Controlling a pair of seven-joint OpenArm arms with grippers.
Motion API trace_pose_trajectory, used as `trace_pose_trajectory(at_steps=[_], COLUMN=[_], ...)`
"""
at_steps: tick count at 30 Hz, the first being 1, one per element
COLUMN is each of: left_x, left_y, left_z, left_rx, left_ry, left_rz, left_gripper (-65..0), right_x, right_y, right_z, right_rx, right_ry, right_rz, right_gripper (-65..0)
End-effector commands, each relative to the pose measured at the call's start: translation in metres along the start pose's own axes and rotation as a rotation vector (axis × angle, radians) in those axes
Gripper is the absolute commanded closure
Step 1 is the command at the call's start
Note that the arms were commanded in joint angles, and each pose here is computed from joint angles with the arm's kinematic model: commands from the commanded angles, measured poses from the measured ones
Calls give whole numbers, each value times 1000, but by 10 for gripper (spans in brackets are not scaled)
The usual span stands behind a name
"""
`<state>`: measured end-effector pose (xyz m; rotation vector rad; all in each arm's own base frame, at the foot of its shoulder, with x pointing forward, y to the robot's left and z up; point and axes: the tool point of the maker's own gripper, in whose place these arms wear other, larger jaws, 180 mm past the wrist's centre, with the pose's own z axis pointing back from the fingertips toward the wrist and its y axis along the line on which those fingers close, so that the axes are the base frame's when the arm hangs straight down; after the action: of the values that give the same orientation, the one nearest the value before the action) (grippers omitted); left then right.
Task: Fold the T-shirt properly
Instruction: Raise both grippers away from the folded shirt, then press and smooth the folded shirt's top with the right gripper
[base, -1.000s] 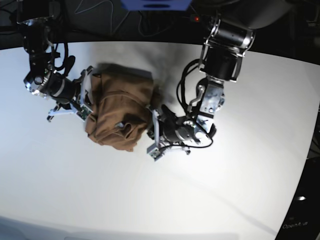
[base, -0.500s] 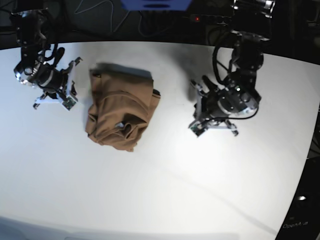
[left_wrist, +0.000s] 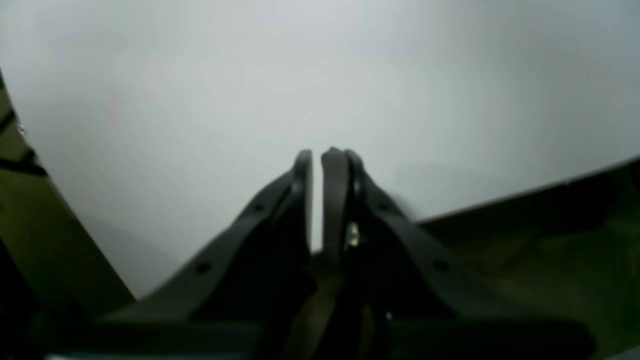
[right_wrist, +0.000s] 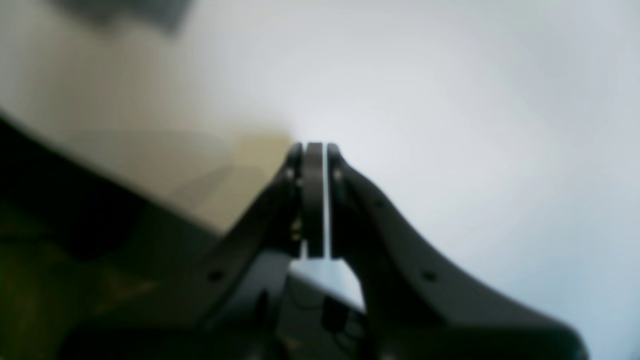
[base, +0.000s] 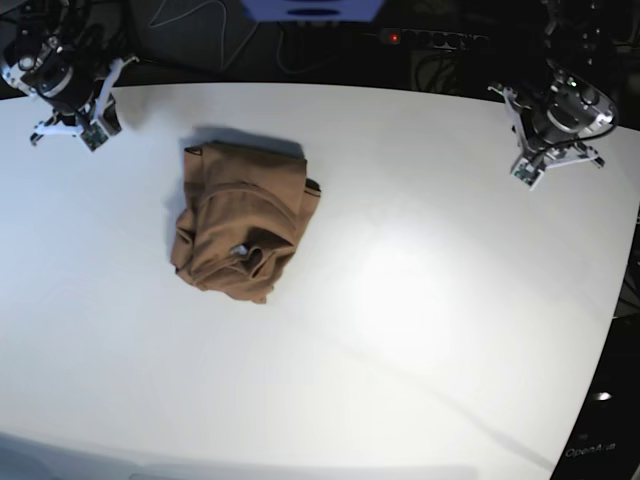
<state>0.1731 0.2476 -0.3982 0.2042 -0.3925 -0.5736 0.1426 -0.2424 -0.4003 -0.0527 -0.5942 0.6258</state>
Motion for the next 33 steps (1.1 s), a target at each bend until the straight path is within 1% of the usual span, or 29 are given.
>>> trace_pose_trajectory(at_steps=[1,2,5,8,12,18,20,22,26,33], left_x=[-6,-15,-22,-32,-46,-62,-62,-62,-70,-88], left_y=[7,5,-3,-8,-16,-28,-29,-33,-26,-11], left_z=[5,6,8,11,14,18,18,17,20,27], left_rx=[24,20,6,6,-11,-37,-39,-42,-15,33], left_ry=[6,22,2,1,31,68,67,66,80,118], left_rz=[-1,6,32,68,68,63,70,89,127,166], left_gripper=[-41,-41,-41,-41,-41,-41,-41,-41,-41,-41], right_x=[4,3,15,41,75,123,140,161,193,229], right_y=[0,6,14,8,-4,-8,-3,13,26,43], right_z=[6,8,11,16,11,3,-1,-6,-18,-23], right_rx=[-1,13,24,1,-5,-7,9,57,91,130], right_ry=[-34,-50,-115,-177,-248,-360,-397,-441,-446,-491], right_rz=[5,1,-5,36,118,168,188,224,304,383], right_gripper=[-1,-1,-1,-1,-3,-3,-3,-3,-3,-3])
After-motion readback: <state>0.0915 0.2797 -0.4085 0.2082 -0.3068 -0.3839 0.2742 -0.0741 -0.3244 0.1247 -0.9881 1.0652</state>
